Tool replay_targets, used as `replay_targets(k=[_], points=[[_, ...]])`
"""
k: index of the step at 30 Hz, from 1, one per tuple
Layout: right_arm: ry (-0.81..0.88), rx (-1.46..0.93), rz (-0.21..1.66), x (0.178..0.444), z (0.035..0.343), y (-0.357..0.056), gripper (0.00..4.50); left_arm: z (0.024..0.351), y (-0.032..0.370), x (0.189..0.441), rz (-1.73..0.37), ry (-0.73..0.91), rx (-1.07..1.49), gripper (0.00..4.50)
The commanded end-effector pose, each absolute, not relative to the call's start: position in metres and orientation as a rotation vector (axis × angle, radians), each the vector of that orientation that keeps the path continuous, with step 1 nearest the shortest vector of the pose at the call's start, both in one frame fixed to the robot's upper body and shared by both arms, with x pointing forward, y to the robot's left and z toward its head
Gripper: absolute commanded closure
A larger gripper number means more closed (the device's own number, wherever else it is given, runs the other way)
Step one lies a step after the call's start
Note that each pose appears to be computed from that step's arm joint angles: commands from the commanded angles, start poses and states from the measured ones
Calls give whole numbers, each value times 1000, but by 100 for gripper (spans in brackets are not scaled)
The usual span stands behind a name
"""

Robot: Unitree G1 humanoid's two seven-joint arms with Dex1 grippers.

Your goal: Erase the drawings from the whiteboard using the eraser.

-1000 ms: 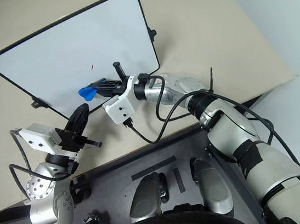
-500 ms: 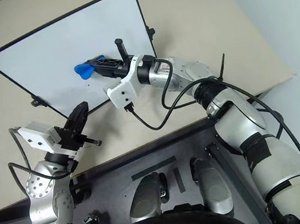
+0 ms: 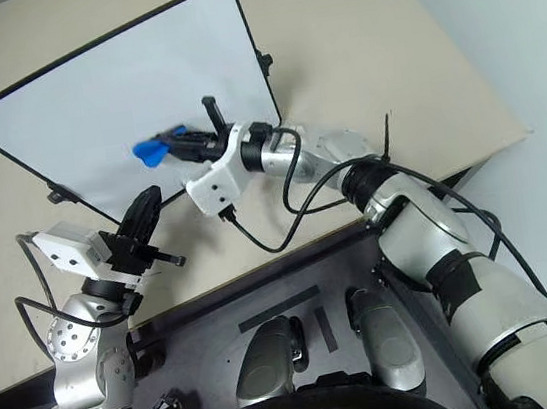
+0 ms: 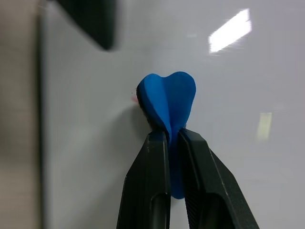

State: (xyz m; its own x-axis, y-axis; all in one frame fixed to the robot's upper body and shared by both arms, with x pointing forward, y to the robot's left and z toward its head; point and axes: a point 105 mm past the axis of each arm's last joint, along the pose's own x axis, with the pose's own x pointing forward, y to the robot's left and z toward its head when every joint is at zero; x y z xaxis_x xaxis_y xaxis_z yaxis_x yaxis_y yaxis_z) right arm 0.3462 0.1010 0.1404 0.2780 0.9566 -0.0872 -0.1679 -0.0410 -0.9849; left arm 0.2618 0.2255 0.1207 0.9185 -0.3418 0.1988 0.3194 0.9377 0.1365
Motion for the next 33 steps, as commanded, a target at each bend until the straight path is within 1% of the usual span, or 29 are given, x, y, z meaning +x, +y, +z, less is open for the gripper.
replay_targets(k=[1, 5, 10, 12, 15, 18, 23, 27, 33], points=[[-832, -1279, 1112, 349, 140, 102, 414, 130, 228, 259, -328, -262, 121, 450], [-840, -1276, 1120, 347, 140, 103, 414, 129, 229, 258, -323, -260, 121, 450], [-891, -1254, 1116, 343, 151, 107, 414, 129, 229, 257, -324, -259, 121, 450], [-916, -1244, 1088, 344, 159, 109, 414, 129, 228, 257, -326, -259, 120, 450], [-970, -1215, 1022, 347, 182, 111, 414, 129, 228, 258, -328, -260, 120, 450], [-995, -1200, 1035, 343, 187, 114, 414, 129, 229, 258, -326, -257, 123, 450], [-1005, -1205, 1084, 333, 179, 121, 414, 131, 240, 257, -300, -257, 139, 450], [-986, -1208, 1159, 322, 162, 129, 414, 131, 244, 255, -292, -254, 146, 450], [-919, -1240, 1195, 322, 142, 133, 414, 131, 239, 255, -299, -256, 140, 450]])
